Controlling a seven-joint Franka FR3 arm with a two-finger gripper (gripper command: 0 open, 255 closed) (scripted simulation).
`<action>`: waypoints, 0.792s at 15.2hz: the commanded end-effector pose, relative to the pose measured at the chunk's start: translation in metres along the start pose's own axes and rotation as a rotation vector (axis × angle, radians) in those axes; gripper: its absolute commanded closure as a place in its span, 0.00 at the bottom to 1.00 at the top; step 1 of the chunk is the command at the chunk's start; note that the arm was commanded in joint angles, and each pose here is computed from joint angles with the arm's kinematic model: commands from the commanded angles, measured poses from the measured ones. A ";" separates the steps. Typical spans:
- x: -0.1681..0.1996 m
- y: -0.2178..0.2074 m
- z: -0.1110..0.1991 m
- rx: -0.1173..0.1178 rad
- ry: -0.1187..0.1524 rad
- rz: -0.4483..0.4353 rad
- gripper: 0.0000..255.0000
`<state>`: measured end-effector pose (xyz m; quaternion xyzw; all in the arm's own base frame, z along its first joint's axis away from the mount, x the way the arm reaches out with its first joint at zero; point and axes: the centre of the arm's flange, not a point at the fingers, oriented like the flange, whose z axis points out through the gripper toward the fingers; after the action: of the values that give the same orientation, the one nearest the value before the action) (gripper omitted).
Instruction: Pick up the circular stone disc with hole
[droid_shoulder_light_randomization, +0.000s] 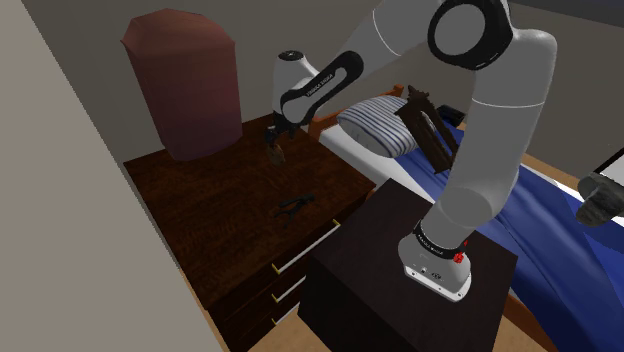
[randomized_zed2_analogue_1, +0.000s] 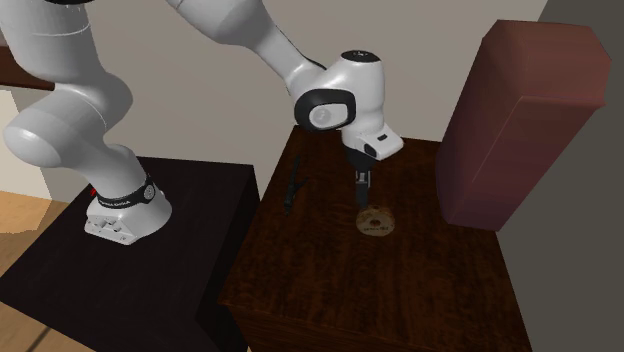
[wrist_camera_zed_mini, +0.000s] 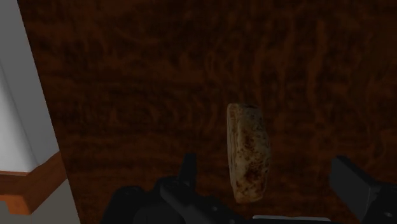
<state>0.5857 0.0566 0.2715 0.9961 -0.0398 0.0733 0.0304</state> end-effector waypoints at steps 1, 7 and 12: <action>0.018 -0.002 0.020 -0.010 0.010 0.005 0.00; 0.035 -0.005 0.059 -0.021 0.021 0.012 0.00; 0.032 -0.006 0.083 -0.021 0.021 0.012 0.00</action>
<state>0.6298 0.0553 0.1970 0.9946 -0.0462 0.0833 0.0411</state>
